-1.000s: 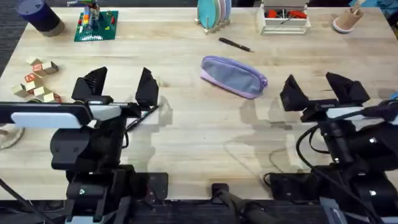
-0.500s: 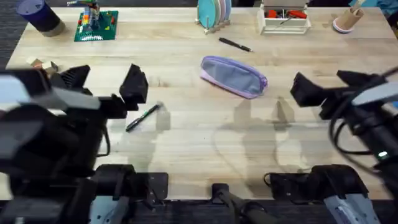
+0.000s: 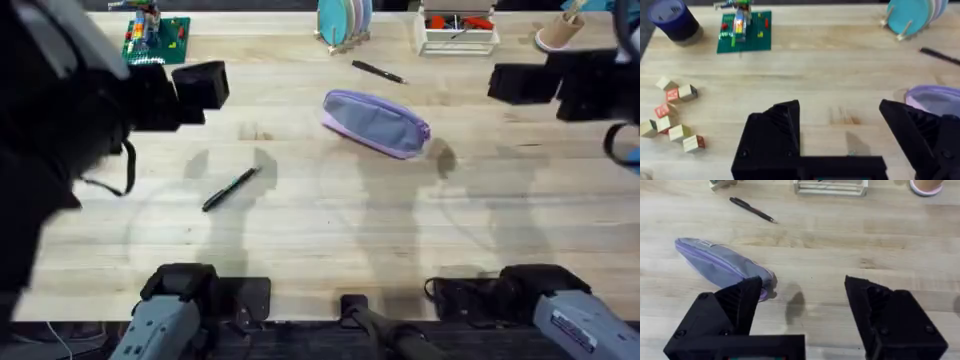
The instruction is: Unzip the bag, pick up the pens from the table one at a time and place them inside, then zip the bag closed.
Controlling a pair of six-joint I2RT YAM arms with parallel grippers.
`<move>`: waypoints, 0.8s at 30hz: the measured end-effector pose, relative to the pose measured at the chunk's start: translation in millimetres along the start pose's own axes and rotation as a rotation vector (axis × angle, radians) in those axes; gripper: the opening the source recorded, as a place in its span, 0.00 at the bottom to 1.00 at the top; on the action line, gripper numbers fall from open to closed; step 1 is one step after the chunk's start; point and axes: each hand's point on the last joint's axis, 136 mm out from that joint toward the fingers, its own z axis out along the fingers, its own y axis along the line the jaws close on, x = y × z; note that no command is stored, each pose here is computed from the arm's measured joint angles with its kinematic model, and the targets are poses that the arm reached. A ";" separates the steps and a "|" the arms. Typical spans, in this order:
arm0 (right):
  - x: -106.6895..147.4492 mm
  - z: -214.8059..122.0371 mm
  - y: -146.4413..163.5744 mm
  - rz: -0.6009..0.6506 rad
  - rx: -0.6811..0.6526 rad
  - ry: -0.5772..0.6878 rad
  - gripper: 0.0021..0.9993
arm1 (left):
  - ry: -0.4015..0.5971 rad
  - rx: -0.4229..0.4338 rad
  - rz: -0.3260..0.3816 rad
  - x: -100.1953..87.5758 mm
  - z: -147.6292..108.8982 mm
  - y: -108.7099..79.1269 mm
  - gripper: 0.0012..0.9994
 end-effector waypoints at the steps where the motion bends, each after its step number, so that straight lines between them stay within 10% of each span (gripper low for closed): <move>1: -2.8 0.1 0.0 0.000 0.000 0.015 1.00 | 0.023 0.000 0.001 -1.1 2.1 -0.1 0.99; 24: -6.5 2.9 -0.1 0.002 -0.001 0.087 1.00 | 0.194 0.045 0.055 -2.0 26.6 -7.9 0.99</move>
